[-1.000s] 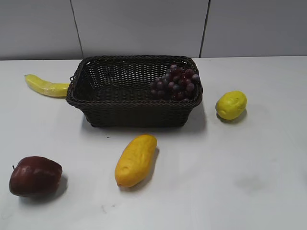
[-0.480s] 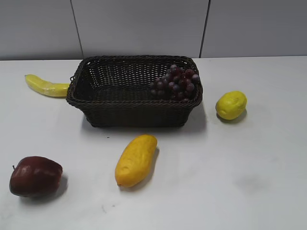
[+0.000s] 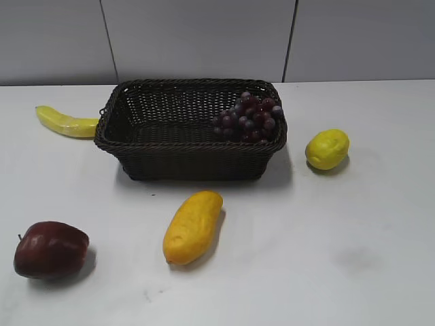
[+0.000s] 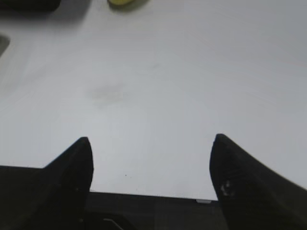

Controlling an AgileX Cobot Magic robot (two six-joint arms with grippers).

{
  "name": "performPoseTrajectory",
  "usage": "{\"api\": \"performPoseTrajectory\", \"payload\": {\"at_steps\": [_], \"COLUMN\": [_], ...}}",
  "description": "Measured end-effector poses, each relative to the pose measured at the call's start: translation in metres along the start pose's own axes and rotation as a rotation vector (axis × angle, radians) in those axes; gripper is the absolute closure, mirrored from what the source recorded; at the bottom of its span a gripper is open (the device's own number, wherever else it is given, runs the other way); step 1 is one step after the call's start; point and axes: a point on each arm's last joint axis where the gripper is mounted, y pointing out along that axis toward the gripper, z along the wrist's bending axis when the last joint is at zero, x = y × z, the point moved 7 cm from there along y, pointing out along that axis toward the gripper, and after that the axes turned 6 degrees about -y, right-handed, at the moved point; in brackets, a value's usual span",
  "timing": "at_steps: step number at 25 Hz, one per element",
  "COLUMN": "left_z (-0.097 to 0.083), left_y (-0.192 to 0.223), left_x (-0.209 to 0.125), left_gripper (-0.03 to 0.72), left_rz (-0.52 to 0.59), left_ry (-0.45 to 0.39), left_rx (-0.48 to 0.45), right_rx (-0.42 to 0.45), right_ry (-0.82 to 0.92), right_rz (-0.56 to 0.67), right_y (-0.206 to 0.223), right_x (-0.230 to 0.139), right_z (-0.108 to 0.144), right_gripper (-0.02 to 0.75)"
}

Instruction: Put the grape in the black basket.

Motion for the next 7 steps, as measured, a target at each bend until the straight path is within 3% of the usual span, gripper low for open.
{"api": "performPoseTrajectory", "payload": {"at_steps": [7], "left_z": [0.0], "left_y": [0.0], "left_x": [0.0], "left_gripper": [0.208], "left_rz": [0.0], "left_ry": [0.0], "left_rx": [0.0], "right_rx": [-0.022], "right_ry": [-0.017], "right_rz": [-0.171], "right_y": [-0.024], "right_x": [-0.003], "right_z": [0.003], "right_gripper": [0.164]}}
